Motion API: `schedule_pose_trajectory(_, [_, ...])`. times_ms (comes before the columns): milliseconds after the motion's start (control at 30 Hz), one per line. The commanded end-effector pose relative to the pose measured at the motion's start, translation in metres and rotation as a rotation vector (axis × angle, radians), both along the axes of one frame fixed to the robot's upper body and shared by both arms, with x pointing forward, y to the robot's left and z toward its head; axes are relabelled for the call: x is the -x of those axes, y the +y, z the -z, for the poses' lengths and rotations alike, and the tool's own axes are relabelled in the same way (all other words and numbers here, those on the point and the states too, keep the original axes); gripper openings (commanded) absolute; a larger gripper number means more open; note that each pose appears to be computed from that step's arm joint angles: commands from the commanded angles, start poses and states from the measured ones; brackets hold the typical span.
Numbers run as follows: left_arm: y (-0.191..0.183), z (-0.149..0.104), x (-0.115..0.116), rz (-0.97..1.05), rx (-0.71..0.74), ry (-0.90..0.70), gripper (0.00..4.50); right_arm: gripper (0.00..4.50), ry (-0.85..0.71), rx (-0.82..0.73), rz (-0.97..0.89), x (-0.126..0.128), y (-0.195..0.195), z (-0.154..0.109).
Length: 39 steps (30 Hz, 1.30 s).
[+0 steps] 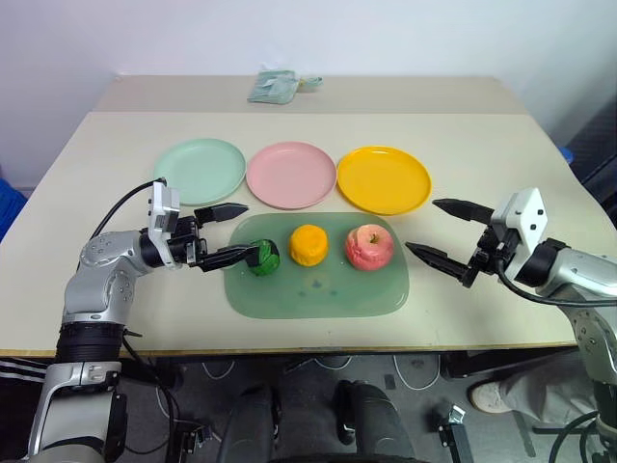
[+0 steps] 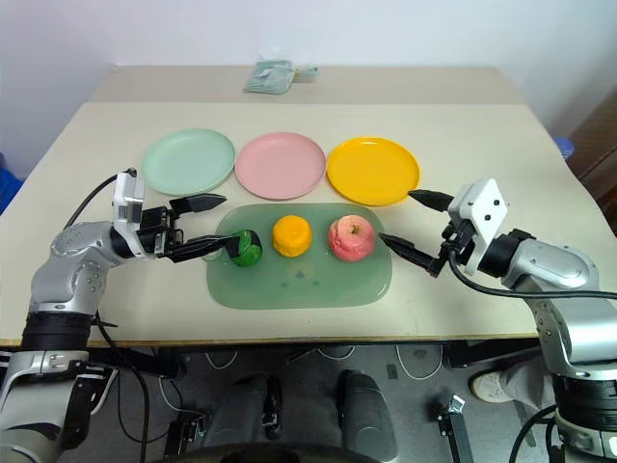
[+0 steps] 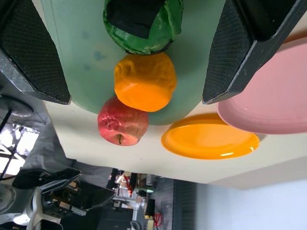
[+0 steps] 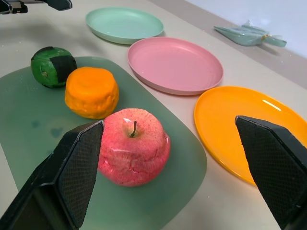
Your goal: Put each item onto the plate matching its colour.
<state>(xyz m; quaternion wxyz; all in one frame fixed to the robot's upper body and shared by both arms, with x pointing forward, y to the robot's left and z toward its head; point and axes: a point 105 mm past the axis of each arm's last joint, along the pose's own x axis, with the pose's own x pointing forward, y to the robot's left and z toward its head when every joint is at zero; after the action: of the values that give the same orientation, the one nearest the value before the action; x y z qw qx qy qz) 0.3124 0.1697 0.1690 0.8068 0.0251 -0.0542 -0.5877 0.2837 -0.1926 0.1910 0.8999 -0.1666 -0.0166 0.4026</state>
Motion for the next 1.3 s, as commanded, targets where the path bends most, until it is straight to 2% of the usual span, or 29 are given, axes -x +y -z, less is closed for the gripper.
schedule_pose_trajectory(33, [0.0,-0.011,0.003,0.014,-0.01,-0.048,4.5,4.46,-0.066,0.013,-0.005,0.002,0.003,-0.017])
schedule_pose_trajectory(600, [0.017,-0.02,0.002,-0.038,-0.023,-0.073,4.5,4.46,-0.114,-0.006,-0.028,-0.01,0.02,-0.02])
schedule_pose_trajectory(900, [0.004,-0.027,-0.004,0.054,-0.054,-0.042,4.5,4.46,-0.116,-0.016,-0.029,0.002,0.026,-0.019])
schedule_pose_trajectory(1033, [-0.002,-0.017,0.005,0.137,-0.078,0.058,4.5,4.46,-0.053,-0.039,-0.113,0.014,0.033,-0.021])
schedule_pose_trajectory(1133, [0.0,-0.004,0.005,0.126,-0.136,0.061,4.5,4.46,-0.016,-0.063,-0.207,0.029,0.045,-0.025])
schedule_pose_trajectory(1300, [-0.006,0.021,-0.009,0.036,-0.227,0.037,4.5,4.46,0.002,-0.03,-0.282,0.045,0.058,-0.028])
